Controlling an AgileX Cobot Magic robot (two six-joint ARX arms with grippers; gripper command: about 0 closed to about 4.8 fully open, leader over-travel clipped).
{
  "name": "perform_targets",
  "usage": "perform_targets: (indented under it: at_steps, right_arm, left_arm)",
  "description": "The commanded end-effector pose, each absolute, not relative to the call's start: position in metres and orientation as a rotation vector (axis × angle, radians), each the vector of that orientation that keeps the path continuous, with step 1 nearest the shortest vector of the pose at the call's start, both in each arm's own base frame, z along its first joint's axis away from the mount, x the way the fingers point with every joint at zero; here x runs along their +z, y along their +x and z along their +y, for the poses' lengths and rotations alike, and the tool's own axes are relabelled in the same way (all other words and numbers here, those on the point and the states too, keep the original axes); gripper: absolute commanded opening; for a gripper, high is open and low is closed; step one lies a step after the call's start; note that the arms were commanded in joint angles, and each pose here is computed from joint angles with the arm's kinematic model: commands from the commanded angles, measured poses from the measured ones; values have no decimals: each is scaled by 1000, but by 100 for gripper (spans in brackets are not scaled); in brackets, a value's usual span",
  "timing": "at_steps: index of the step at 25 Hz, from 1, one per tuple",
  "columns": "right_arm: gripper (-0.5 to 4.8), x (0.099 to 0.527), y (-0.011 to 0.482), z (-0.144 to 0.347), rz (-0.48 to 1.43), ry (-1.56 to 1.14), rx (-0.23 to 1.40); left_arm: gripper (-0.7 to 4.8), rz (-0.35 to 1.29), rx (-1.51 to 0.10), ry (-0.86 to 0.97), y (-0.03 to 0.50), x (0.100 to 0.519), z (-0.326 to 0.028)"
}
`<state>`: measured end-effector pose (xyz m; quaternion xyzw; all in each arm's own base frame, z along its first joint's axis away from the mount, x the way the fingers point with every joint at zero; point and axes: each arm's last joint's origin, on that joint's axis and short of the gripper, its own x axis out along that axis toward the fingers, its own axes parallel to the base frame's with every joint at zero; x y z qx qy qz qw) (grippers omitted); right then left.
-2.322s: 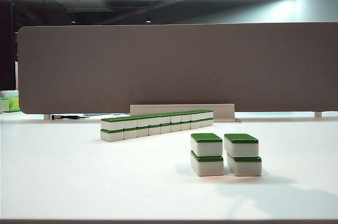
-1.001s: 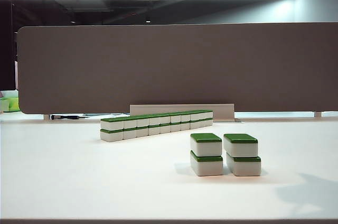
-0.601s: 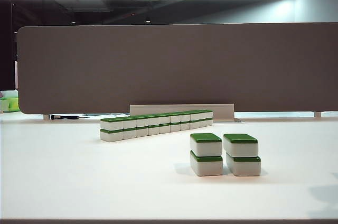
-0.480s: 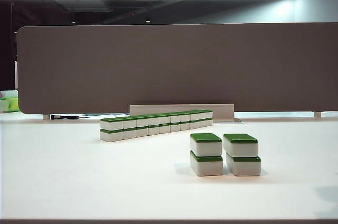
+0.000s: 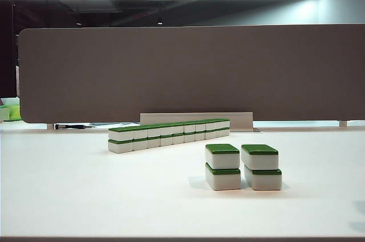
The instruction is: Take a mahjong tile from the mahjong wall and then place it on the table close to you.
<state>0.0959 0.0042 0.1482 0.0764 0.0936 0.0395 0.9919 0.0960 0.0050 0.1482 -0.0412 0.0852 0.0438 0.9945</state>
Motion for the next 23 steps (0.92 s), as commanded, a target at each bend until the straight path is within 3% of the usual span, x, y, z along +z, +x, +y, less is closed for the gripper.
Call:
perform_targets:
  at_steps: [1,23]
  right_arm:
    - [-1,149,96,4,173,152,76]
    - [-1,149,96,4,173,153,76]
  left_arm:
    - [49,181,86,-82,96,148,5]
    - [49,181,86,-82,96,148,5]
